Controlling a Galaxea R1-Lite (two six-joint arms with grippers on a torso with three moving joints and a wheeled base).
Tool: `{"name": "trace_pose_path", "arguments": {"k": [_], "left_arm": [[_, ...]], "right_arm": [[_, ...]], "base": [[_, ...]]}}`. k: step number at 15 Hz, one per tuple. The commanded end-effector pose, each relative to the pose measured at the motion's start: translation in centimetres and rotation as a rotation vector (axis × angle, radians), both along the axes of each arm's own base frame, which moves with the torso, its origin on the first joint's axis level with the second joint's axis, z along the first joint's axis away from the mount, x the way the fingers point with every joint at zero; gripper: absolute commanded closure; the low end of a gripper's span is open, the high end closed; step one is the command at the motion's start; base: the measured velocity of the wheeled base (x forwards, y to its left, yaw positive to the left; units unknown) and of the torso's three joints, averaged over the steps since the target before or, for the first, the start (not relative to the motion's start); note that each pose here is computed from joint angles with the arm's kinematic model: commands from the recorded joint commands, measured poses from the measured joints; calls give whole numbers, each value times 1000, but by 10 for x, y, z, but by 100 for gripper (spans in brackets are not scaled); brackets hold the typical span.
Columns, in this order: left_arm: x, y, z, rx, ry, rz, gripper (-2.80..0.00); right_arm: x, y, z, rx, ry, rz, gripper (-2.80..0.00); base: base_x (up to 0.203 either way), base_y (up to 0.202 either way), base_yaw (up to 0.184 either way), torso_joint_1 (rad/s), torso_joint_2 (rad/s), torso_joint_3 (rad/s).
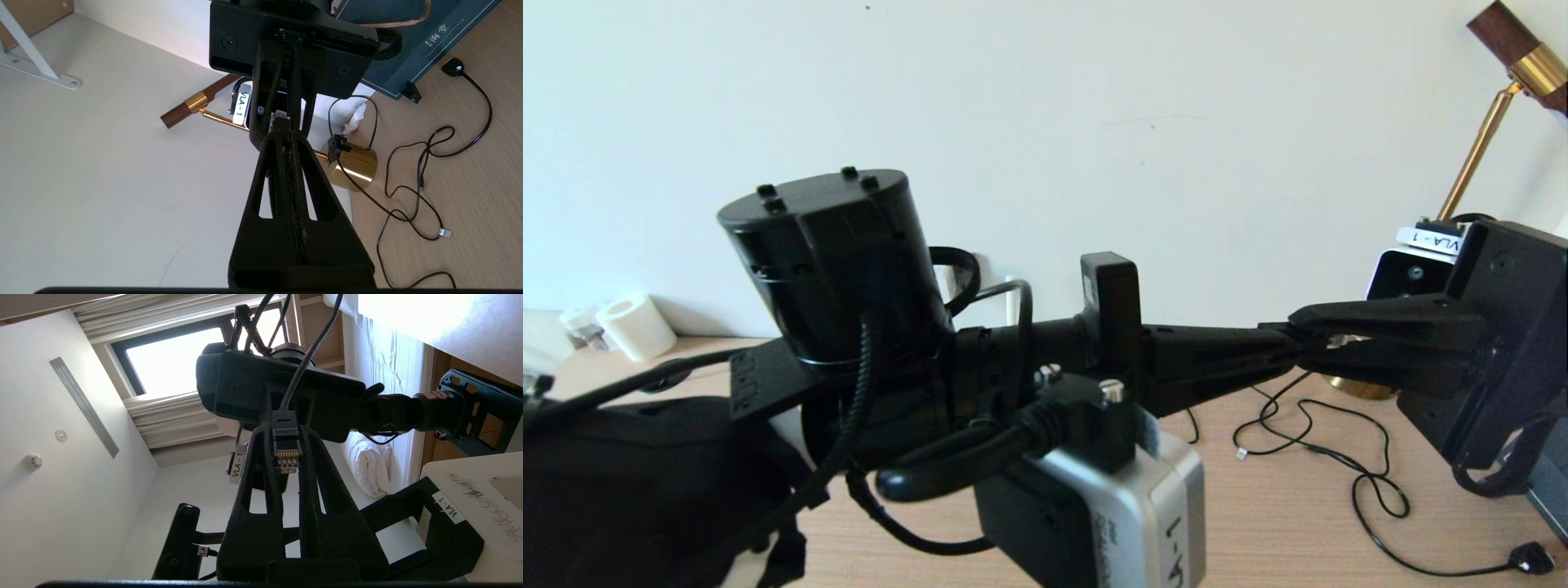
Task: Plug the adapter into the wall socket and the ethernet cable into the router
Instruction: Hand it to the other hand
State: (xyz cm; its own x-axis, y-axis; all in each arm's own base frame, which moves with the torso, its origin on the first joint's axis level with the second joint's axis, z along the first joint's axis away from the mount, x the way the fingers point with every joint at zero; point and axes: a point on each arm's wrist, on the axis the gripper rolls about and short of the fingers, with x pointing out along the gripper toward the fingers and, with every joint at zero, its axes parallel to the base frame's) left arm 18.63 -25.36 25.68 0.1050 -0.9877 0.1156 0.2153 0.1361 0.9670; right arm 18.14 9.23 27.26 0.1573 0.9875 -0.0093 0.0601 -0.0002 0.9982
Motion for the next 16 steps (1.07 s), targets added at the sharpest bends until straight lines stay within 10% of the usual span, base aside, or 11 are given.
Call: {"name": "trace_pose_path", "arguments": {"k": [1,13,14,16], "left_arm": [[0,1,3,-9,-14,1,-280],[0,2,3,-11,-3,4,-280],[0,3,3,-11,-1,2,0],[0,3,3,-10,0,4,0]], "right_arm": [[0,0,0,2,7,6,0],[-10,-4,2,8,-9,5,0],[-9,-4,1,7,-6,5,0],[-9,-3,1,7,-5,6,0]], "base": [[0,0,0,0,0,0],[0,0,0,0,0,0],[0,0,0,0,0,0],[0,0,0,0,0,0]]}}
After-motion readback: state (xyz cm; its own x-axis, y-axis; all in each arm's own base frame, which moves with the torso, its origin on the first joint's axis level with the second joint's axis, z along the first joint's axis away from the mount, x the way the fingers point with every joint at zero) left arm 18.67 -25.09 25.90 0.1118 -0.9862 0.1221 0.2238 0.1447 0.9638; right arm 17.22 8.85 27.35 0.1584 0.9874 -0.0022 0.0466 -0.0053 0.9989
